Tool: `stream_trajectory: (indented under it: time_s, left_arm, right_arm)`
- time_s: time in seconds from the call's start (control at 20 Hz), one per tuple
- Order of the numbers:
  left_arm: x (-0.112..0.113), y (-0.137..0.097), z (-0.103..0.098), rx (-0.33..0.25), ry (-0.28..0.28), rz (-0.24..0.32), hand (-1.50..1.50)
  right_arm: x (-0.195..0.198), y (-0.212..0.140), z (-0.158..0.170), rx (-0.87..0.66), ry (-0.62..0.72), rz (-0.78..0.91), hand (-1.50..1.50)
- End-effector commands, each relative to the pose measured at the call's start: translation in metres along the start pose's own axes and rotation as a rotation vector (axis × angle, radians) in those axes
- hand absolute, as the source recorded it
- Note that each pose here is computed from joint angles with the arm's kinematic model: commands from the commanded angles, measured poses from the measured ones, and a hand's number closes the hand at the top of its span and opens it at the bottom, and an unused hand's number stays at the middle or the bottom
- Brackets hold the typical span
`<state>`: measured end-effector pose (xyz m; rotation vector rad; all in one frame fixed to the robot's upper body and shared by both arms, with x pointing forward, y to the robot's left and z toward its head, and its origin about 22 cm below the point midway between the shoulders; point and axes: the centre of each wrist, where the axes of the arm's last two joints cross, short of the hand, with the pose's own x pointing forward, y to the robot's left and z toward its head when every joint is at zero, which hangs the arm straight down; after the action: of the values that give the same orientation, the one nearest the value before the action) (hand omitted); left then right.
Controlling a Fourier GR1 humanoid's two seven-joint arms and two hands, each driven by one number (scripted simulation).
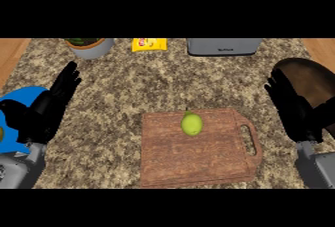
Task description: Pick the pear from the cutting board and place it in the pan
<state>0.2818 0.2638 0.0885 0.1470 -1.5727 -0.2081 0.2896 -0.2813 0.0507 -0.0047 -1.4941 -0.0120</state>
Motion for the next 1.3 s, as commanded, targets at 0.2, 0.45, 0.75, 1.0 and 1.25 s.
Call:
stream_trajectory:
  time_s: [0.2, 0.45, 0.75, 1.0, 1.25]
  left_arm:
    - [0.003, -0.018, -0.009, 0.029, -0.034, 0.094, 0.0]
    - [-0.021, -0.022, -0.003, 0.07, 0.054, 0.176, 0.0]
    - [-0.025, 0.001, -0.006, 0.108, 0.056, 0.184, 0.0]
    - [-0.02, -0.011, -0.006, 0.075, 0.057, 0.191, 0.0]
    - [-0.029, -0.009, -0.012, 0.097, 0.049, 0.179, 0.0]
  right_arm:
    - [0.056, 0.07, -0.058, 0.453, -0.034, -0.102, 1.5]
    - [0.053, 0.021, -0.073, 0.516, -0.068, 0.362, 1.5]
    - [0.062, -0.018, -0.09, 0.608, -0.03, 0.574, -1.5]
    - [0.106, -0.006, -0.12, 0.743, -0.104, 0.695, -1.5]
    - [0.116, 0.056, -0.139, 0.882, -0.089, 0.839, -1.5]
